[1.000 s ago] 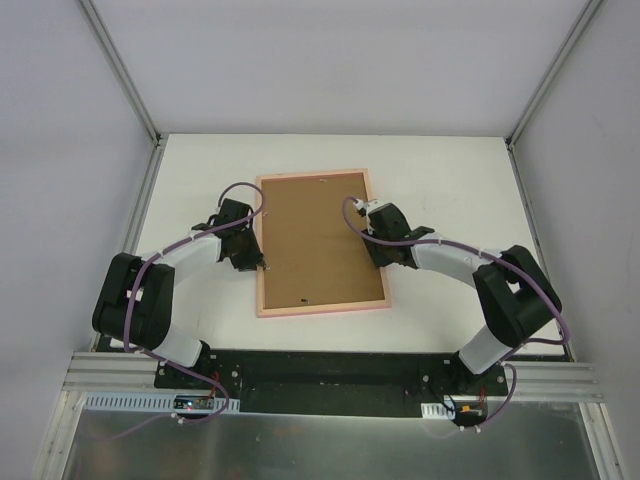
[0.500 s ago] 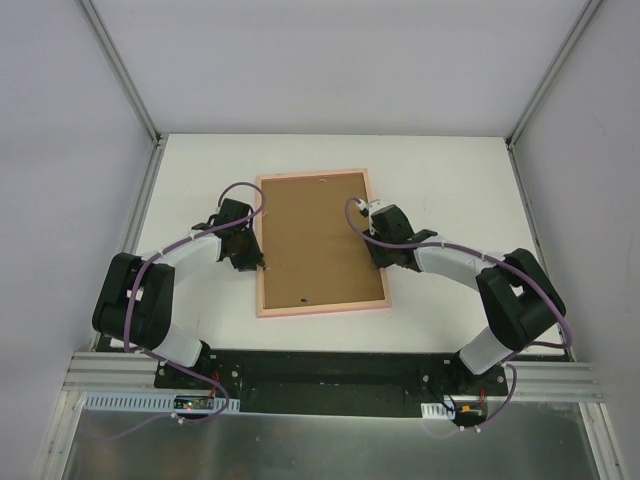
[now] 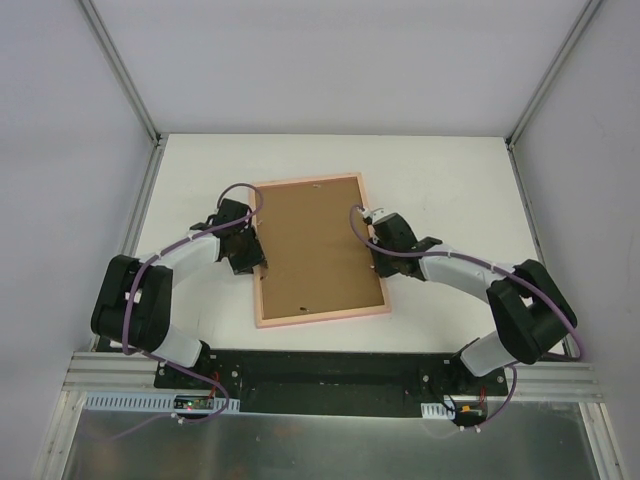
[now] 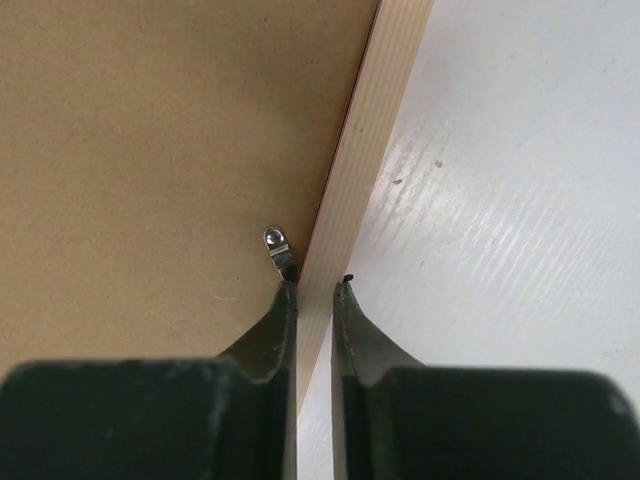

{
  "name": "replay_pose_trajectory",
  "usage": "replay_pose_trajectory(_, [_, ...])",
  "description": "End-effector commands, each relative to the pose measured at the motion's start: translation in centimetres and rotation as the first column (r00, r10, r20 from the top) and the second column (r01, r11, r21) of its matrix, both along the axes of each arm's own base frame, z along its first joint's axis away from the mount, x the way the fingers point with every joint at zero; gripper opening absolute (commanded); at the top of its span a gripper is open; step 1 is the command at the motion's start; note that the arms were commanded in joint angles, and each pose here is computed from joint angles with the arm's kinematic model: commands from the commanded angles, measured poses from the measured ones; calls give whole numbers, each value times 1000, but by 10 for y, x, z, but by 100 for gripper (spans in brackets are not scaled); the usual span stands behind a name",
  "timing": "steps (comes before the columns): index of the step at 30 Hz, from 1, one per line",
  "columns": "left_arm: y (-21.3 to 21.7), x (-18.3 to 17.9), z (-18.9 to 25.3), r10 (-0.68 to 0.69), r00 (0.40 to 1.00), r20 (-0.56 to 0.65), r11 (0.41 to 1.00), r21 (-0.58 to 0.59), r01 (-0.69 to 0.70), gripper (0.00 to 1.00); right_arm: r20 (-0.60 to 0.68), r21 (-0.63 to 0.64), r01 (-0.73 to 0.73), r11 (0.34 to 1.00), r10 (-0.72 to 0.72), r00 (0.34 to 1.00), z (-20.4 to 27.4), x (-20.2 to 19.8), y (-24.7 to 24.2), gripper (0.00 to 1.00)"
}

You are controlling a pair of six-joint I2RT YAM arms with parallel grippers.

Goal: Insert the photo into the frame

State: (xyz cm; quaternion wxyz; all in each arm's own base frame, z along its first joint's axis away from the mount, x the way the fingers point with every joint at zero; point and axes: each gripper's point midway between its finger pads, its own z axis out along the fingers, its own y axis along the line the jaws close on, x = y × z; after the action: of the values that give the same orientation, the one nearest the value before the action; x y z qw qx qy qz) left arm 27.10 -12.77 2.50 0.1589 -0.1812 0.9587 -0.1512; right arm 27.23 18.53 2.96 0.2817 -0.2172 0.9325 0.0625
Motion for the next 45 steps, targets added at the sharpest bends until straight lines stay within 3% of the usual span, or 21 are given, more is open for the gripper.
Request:
replay_pose_trajectory(1, [-6,23,35,2,995,99,999,-34,2,45,-62,33,-97,995,98,993,6,-24,15,15])
replay_pose_trajectory(4, [1,42,49,21,991,136,1000,-12,-19,49,-46,37,-83,996,85,995,13,-22,14,34])
replay_pose_trajectory(8, [17,74,68,50,982,184,998,39,-58,51,-17,46,-60,997,61,998,27,-16,13,48])
replay_pose_trajectory(14, [28,115,77,-50,981,187,990,139,24,51,14,51,11,999,-11,1000,49,2,5,55])
replay_pose_trajectory(17, [33,120,61,-105,989,100,976,200,83,52,17,88,31,996,-32,999,58,9,2,57])
replay_pose_trajectory(25, [39,129,34,-156,988,8,954,260,148,52,37,131,51,990,-56,998,66,19,-5,59])
replay_pose_trajectory(36, [34,137,13,-162,986,-35,955,245,166,52,19,180,49,982,-53,998,59,22,0,60])
replay_pose_trajectory(45, [35,139,3,-161,985,-57,953,252,171,49,85,172,159,972,-175,981,62,84,7,70])
